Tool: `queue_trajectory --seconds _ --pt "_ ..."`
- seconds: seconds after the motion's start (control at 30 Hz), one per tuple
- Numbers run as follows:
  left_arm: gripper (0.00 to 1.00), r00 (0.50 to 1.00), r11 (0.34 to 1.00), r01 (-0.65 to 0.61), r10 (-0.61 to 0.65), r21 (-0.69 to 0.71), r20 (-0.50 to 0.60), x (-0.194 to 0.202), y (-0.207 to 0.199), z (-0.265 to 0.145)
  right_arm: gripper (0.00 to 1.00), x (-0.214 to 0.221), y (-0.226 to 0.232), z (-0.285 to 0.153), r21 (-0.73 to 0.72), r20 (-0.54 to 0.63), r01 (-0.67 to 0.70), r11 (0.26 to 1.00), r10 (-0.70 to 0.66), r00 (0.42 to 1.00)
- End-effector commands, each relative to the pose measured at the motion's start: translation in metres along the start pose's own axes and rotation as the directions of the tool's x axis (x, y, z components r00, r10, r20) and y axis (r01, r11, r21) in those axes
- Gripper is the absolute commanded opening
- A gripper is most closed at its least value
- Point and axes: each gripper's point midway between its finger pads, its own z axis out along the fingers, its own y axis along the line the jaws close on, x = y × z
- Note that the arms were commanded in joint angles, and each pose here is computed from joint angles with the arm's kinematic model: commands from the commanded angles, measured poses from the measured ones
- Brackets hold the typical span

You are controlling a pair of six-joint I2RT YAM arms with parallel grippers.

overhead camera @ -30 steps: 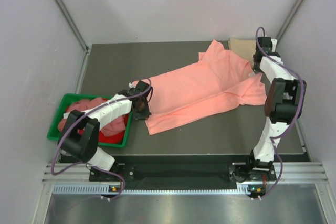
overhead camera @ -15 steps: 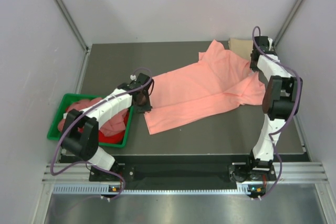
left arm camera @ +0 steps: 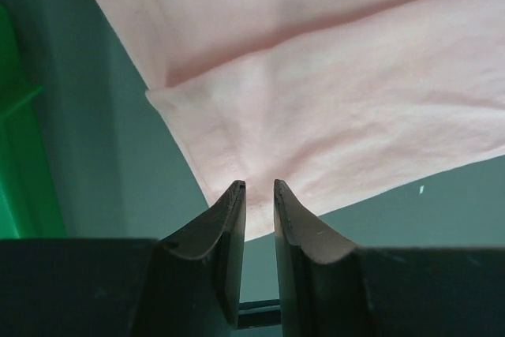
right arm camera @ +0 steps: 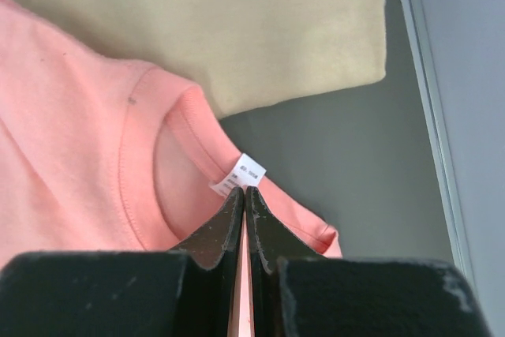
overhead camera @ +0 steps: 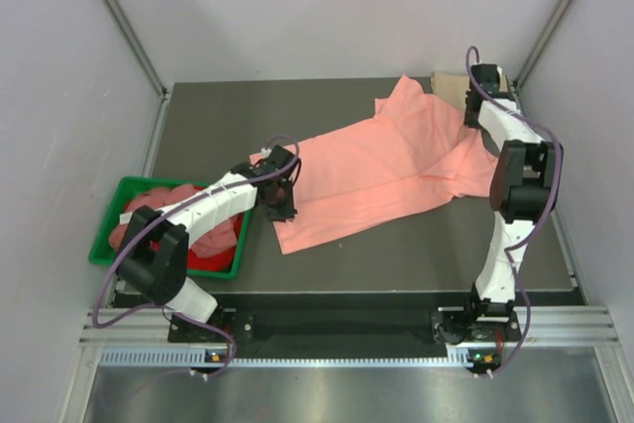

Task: Fold and stack the t-shirts
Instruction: Fold the tshirt

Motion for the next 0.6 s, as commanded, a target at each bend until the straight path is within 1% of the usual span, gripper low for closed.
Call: queue_trajectory --seconds 0.0,0.13,0.23,0.27,0.43,0.5,0.57 --pt "0.26 1.000 1.000 -0.002 0.002 -0.030 -0.020 0.014 0.006 0.013 0.01 -0.028 0.019 -0.004 -0.023 0.087 0.059 0.998 -0.057 0.995" --pt "0.25 0.999 0.995 0.008 -0.013 -0.102 -0.049 0.033 0.027 0.025 0.01 -0.030 0.023 0.001 -0.021 0.103 0.109 0.994 -0.106 0.989" --pt "0.25 0.998 0.992 0.017 -0.024 -0.122 -0.056 0.040 0.034 0.027 0.01 -0.031 0.025 0.005 -0.016 0.112 0.136 0.991 -0.133 0.985" --pt "0.25 0.998 0.993 0.019 -0.025 -0.119 -0.054 0.040 0.034 0.026 0.01 -0.031 0.040 0.001 -0.032 0.123 0.162 0.986 -0.157 0.980" --pt "0.25 0.999 0.991 0.021 -0.027 -0.134 -0.043 0.040 0.037 0.020 0.02 -0.035 0.050 0.001 -0.031 0.141 0.196 0.980 -0.190 0.972" --pt "0.25 0.999 0.991 0.010 -0.017 -0.135 -0.044 0.039 0.035 0.015 0.04 -0.041 0.054 -0.006 -0.014 0.161 0.217 0.976 -0.211 0.964" --pt "0.25 1.000 0.994 -0.006 0.003 -0.108 -0.024 0.032 0.025 0.006 0.07 -0.055 0.058 -0.020 -0.015 0.200 0.222 0.975 -0.214 0.956"
